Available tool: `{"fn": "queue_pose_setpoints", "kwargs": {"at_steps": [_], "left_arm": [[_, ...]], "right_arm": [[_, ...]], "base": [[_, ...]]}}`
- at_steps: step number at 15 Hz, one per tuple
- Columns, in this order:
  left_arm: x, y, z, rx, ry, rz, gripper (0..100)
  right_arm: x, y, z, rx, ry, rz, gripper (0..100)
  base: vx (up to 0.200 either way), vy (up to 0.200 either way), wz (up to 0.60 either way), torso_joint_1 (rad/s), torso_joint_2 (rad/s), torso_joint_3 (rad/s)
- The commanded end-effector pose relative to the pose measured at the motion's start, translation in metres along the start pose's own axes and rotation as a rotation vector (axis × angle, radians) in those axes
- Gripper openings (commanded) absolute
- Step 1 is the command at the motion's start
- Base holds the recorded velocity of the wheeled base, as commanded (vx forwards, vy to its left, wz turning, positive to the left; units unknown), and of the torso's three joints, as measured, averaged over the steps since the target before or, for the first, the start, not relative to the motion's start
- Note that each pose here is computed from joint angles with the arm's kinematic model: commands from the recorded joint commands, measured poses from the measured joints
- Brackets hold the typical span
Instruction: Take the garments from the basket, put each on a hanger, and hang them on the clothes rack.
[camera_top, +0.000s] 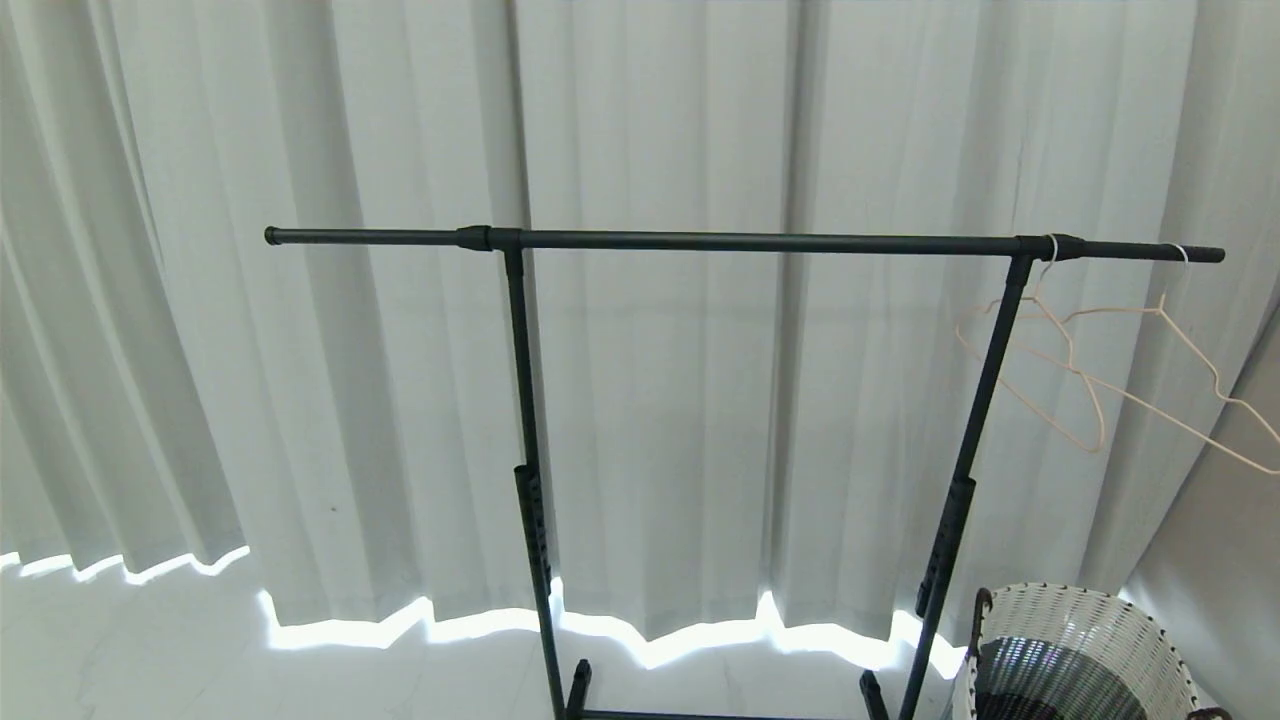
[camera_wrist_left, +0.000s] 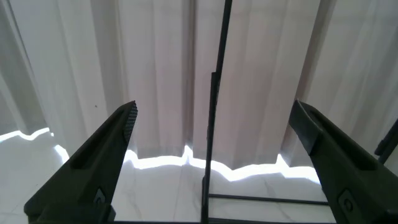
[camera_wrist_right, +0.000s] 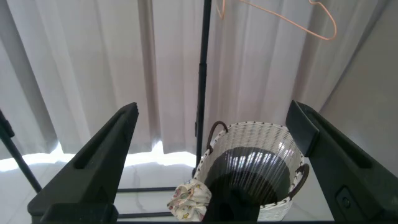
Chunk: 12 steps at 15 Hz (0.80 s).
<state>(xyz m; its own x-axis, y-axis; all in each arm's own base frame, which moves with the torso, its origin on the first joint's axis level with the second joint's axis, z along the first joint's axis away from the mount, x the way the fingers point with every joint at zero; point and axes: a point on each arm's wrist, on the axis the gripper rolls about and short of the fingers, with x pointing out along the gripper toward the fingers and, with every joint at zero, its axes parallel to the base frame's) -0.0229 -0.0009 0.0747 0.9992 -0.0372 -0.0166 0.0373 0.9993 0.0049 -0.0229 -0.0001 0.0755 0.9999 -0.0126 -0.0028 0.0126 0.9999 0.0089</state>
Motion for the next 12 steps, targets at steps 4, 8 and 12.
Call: {"fn": "queue_pose_setpoints", "kwargs": {"at_steps": [4, 8, 12], "left_arm": [[0.0000, 0.0000, 0.0000, 0.010, 0.000, -0.001, 100], [0.0000, -0.0001, -0.0002, 0.045, 0.002, -0.004, 100], [0.0000, -0.0001, 0.0000, 0.068, 0.000, -0.006, 100]], "right_arm": [[-0.0001, 0.0000, 0.0003, 0.005, -0.001, 0.000, 100], [-0.0001, 0.0000, 0.0003, -0.009, -0.001, 0.000, 100], [-0.0001, 0.0000, 0.0003, -0.030, -0.001, 0.000, 100]], "base": [[0.000, 0.000, 0.00, 0.000, 0.00, 0.000], [0.000, 0.000, 0.00, 0.000, 0.00, 0.000], [0.000, -0.100, 0.00, -0.001, 0.00, 0.001]]}}
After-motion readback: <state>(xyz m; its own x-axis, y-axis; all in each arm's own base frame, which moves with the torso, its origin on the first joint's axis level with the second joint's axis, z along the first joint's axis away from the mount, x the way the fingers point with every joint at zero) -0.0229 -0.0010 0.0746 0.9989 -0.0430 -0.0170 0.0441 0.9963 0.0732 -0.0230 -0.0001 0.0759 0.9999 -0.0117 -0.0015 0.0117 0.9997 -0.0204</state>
